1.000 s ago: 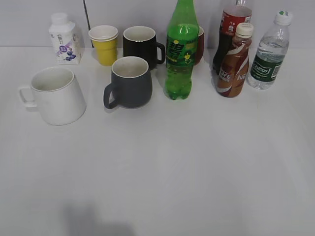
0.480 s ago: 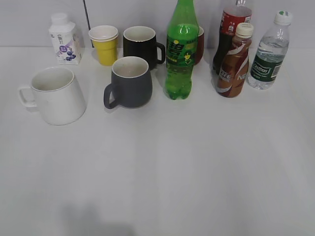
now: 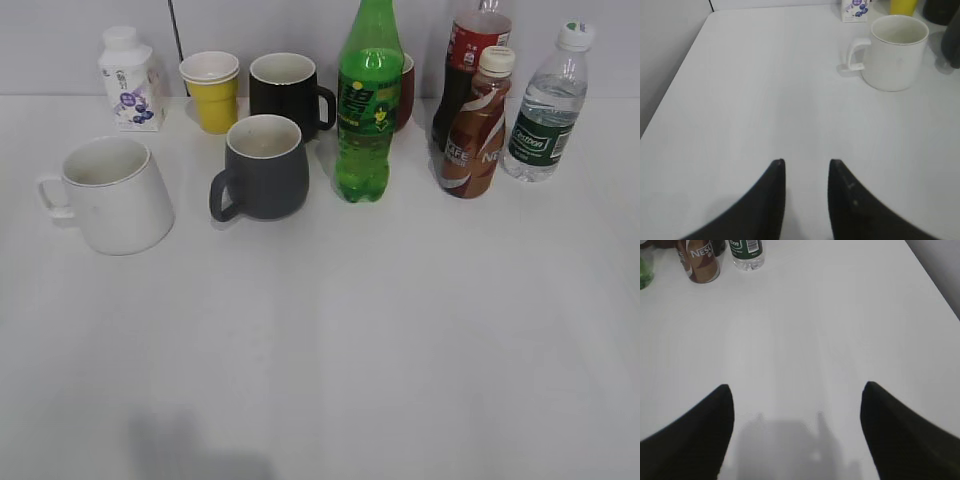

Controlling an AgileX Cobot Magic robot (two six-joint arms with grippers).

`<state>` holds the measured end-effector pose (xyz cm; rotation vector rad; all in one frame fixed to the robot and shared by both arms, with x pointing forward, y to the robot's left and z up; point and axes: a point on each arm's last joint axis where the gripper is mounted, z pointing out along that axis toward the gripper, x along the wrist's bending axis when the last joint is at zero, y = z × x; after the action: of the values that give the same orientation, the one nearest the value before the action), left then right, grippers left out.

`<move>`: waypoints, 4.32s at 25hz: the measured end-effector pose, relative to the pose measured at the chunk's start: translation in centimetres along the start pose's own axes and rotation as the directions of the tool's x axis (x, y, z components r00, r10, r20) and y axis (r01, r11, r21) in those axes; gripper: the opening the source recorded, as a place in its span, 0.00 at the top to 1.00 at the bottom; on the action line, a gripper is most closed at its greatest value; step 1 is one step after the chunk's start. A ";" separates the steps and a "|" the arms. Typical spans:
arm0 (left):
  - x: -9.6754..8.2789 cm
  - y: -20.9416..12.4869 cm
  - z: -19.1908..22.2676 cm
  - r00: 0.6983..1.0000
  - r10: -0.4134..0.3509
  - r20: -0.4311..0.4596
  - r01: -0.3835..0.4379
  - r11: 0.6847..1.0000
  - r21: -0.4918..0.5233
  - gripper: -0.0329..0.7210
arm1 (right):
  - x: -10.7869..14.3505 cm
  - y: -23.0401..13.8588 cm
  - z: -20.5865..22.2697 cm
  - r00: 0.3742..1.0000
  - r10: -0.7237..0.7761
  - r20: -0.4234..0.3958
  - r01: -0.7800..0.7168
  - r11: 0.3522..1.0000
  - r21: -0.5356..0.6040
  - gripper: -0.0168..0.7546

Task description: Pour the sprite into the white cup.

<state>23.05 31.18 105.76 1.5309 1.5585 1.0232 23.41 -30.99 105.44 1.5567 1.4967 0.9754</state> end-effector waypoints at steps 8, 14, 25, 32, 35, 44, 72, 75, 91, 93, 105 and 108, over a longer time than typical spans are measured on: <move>-0.2 1.6 -0.6 0.999 -0.014 0.034 0.019 0.988 -0.153 0.65 | 0.0 0.0 0.0 1.000 0.000 0.000 0.000 1.000 0.000 0.22; -0.5 5.7 -2.1 0.998 -0.002 0.069 0.043 0.796 -0.604 0.65 | 0.0 0.0 0.0 1.000 0.000 0.000 0.000 1.000 0.000 0.22; -2.2 8.9 8.8 0.993 0.043 0.106 0.025 0.821 -0.571 0.64 | 0.0 0.0 0.0 1.000 0.000 0.000 0.000 1.000 0.000 0.22; -3.7 5.6 19.8 0.987 0.049 0.154 0.008 0.935 -0.354 0.64 | 0.0 0.0 0.0 1.000 0.000 0.000 0.000 1.000 0.000 0.22; -4.1 3.0 22.3 0.984 0.041 0.172 0.012 0.955 -0.297 0.64 | 0.0 0.0 0.0 1.000 0.000 0.000 0.000 1.000 0.000 0.22; -5.1 -2.6 26.7 0.970 0.034 0.240 0.028 0.968 -0.249 0.64 | 0.0 0.0 0.0 1.000 0.000 0.000 0.000 1.000 0.000 0.22; -6.0 -1.4 33.3 0.968 0.048 0.245 0.023 0.960 -0.281 0.72 | 0.0 0.0 0.0 1.000 0.000 -0.001 0.000 1.000 0.000 0.22; -5.9 -1.4 33.7 0.969 0.052 0.240 0.016 0.962 -0.271 0.89 | 0.0 0.0 0.0 1.000 0.003 -0.004 -0.003 1.000 0.001 0.22; -6.2 1.4 28.6 0.945 0.144 0.293 -0.017 0.918 -0.397 0.89 | 2.3 11.9 2.3 0.989 -0.111 -0.093 0.021 0.745 -0.667 0.22; -6.4 1.9 27.5 0.934 0.176 0.311 -0.028 0.903 -0.429 0.89 | 2.5 13.7 3.6 0.992 -0.098 -0.078 0.016 0.714 -0.700 0.22; -6.4 4.5 23.6 0.911 0.286 0.298 -0.100 0.853 -0.512 0.89 | 9.3 10.7 14.3 0.912 -0.135 -0.387 -0.036 0.914 -0.405 0.35; -6.6 4.5 23.3 0.900 0.311 0.305 -0.119 0.848 -0.516 0.89 | 11.8 6.8 17.2 0.883 -0.154 -0.444 0.002 0.946 -0.323 0.35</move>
<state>46.31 25.84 99.52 1.4508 0.7866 1.0658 42.17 -19.65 104.54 1.0655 1.6051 1.5353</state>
